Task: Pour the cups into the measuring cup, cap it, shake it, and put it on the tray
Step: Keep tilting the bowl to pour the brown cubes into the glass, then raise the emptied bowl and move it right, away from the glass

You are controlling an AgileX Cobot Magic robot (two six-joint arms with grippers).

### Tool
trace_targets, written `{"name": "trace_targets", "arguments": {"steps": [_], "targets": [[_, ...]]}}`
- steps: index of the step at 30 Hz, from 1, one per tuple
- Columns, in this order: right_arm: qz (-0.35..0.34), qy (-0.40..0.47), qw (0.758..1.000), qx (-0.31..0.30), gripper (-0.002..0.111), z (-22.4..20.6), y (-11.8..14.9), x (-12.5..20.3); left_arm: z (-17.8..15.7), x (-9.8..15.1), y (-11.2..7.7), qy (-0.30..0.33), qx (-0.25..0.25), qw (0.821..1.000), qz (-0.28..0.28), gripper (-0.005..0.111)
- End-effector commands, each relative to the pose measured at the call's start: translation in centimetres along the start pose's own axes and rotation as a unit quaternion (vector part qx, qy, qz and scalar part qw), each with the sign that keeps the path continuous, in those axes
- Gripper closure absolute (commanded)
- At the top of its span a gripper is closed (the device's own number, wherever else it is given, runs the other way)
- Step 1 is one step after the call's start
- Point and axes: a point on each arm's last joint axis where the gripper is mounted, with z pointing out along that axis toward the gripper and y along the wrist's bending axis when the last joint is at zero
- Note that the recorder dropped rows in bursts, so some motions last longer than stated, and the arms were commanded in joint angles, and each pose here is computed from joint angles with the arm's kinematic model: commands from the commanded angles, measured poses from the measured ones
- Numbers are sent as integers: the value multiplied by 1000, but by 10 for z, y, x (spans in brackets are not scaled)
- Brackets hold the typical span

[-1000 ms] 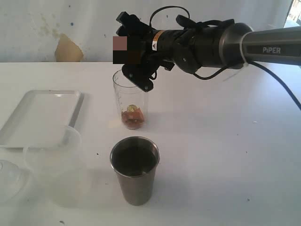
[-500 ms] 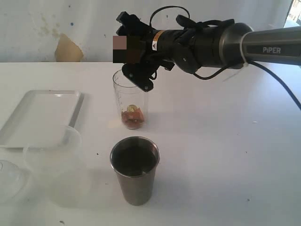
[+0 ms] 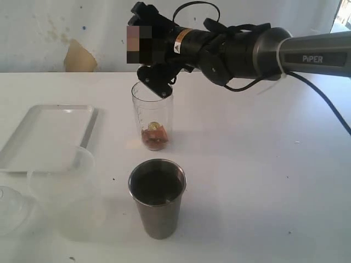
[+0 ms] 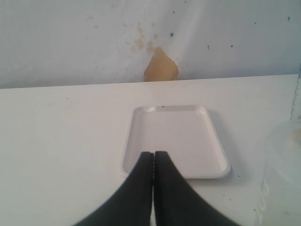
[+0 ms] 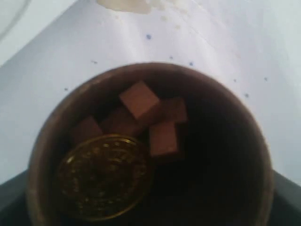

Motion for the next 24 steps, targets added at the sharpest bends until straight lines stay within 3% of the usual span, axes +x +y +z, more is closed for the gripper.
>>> {"name": "trace_targets", "arguments": {"steps": [1,7,24], "targets": [[-46,1,998,35,108,2,-4,1,0,2,0,2,1,1000,0,106],[-85,-6,995,55,108,1,-4,1,0,2,0,2,1,1000,0,106],[-81,-8,994,76,108,-5,11,-3,0,2,0,2,1,1000,0,106]]}}
